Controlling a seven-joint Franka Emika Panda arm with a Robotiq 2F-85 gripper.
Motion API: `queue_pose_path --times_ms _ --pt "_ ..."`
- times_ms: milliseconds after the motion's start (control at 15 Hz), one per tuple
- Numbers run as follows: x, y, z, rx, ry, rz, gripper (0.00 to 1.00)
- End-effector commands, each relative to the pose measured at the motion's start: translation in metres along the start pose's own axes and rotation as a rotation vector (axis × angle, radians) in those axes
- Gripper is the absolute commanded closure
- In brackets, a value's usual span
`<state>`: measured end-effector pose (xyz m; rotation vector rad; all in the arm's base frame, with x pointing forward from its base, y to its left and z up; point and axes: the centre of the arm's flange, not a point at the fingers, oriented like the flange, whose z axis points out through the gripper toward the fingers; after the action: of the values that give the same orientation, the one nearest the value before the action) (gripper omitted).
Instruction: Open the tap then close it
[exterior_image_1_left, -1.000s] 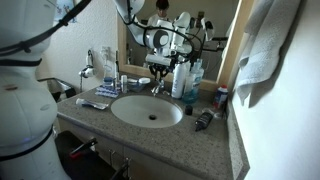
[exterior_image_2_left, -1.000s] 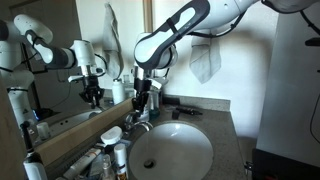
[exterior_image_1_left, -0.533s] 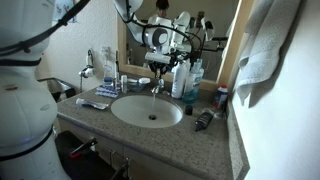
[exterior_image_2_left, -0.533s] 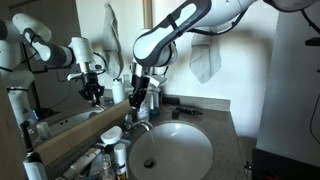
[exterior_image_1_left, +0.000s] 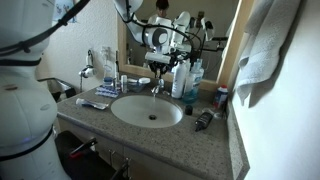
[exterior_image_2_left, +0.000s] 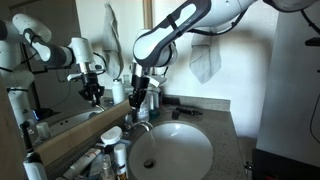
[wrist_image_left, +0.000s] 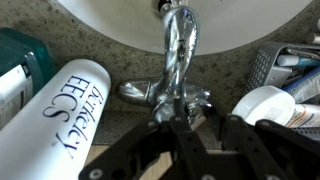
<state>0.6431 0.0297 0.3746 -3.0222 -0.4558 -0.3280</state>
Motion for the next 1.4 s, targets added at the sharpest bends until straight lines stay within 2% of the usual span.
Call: queue_pose_path --times_ms 0,1333 --pt "0.0037 -0.0085 -0.0269 0.004 0.039 -0.009 0.92" --pt "0.0016 -0.0088 -0.0250 0.002 0.027 -0.004 0.92"
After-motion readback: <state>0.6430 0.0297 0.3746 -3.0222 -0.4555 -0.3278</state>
